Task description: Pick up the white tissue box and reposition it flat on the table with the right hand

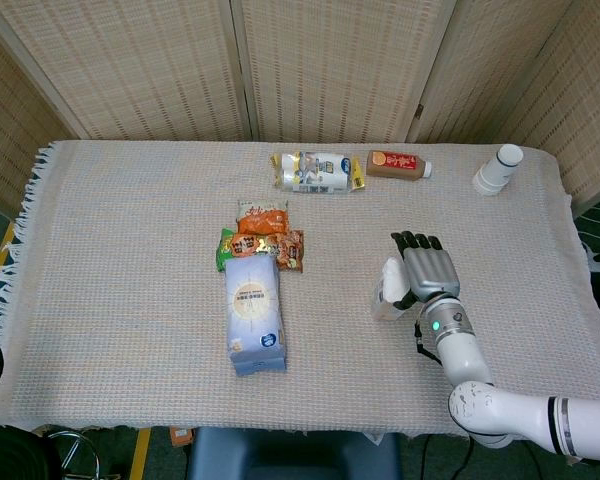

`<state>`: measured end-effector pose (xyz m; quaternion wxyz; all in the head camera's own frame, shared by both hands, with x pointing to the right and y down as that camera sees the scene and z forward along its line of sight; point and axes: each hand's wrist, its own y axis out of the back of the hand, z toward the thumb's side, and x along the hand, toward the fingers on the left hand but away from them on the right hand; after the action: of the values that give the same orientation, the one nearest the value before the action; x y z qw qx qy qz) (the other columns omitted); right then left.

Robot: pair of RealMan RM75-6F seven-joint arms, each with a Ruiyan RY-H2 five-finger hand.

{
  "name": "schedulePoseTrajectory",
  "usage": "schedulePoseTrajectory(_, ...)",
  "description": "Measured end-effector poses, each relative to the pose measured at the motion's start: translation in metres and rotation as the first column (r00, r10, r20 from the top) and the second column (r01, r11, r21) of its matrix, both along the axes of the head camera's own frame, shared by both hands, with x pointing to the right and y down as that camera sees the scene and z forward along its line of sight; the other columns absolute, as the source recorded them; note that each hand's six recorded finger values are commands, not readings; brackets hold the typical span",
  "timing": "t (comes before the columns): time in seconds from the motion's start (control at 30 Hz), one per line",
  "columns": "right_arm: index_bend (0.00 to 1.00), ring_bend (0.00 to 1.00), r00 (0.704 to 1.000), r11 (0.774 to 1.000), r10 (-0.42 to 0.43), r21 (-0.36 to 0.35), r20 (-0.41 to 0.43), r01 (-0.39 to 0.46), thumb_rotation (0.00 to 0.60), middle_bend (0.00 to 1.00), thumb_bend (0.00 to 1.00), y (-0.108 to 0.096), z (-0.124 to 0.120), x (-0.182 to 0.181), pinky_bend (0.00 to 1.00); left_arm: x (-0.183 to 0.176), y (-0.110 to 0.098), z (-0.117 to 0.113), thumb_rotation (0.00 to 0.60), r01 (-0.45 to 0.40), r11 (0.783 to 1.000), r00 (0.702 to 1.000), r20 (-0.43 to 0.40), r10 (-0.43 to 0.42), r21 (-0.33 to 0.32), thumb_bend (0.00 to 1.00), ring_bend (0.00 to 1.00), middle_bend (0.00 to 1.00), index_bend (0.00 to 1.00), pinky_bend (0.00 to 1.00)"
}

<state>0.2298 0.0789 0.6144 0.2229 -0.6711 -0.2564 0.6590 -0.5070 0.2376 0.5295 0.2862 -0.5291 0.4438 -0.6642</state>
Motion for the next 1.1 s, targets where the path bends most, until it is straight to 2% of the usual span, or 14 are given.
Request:
schedulePoseTrajectory(0.6, 0.00, 0.01, 1.000, 0.998, 0.007, -0.061, 0.004, -0.007, 0.600, 0.02, 0.00, 0.000, 0.017, 0.003, 0.00, -0.001, 0.000, 0.000, 0.600, 0.005, 1.000, 1.000, 0.002, -0.005, 0.001, 0.53, 0.00, 0.00, 0.14, 0.11)
schedulePoseTrajectory(0.8, 0.00, 0.04, 1.000, 0.998, 0.006, -0.068, -0.007, -0.006, 0.600, 0.09, 0.00, 0.001, 0.019, 0.002, 0.00, -0.002, 0.000, -0.001, 0.600, 0.010, 1.000, 1.000, -0.001, -0.010, 0.000, 0.53, 0.00, 0.00, 0.14, 0.11)
schedulePoseTrajectory(0.97, 0.08, 0.07, 1.000, 0.998, 0.009, -0.065, -0.014, -0.010, 0.600, 0.17, 0.00, 0.001, 0.020, 0.003, 0.00, -0.001, 0.000, -0.001, 0.600, 0.010, 1.000, 1.000, -0.002, -0.010, 0.002, 0.53, 0.00, 0.00, 0.14, 0.11)
schedulePoseTrajectory(1.1, 0.09, 0.07, 1.000, 0.998, 0.012, -0.063, -0.011, -0.012, 0.600, 0.18, 0.00, 0.000, 0.020, 0.003, 0.00, -0.001, 0.000, -0.001, 0.600, 0.010, 1.000, 1.000, -0.002, -0.010, 0.002, 0.52, 0.00, 0.00, 0.14, 0.11)
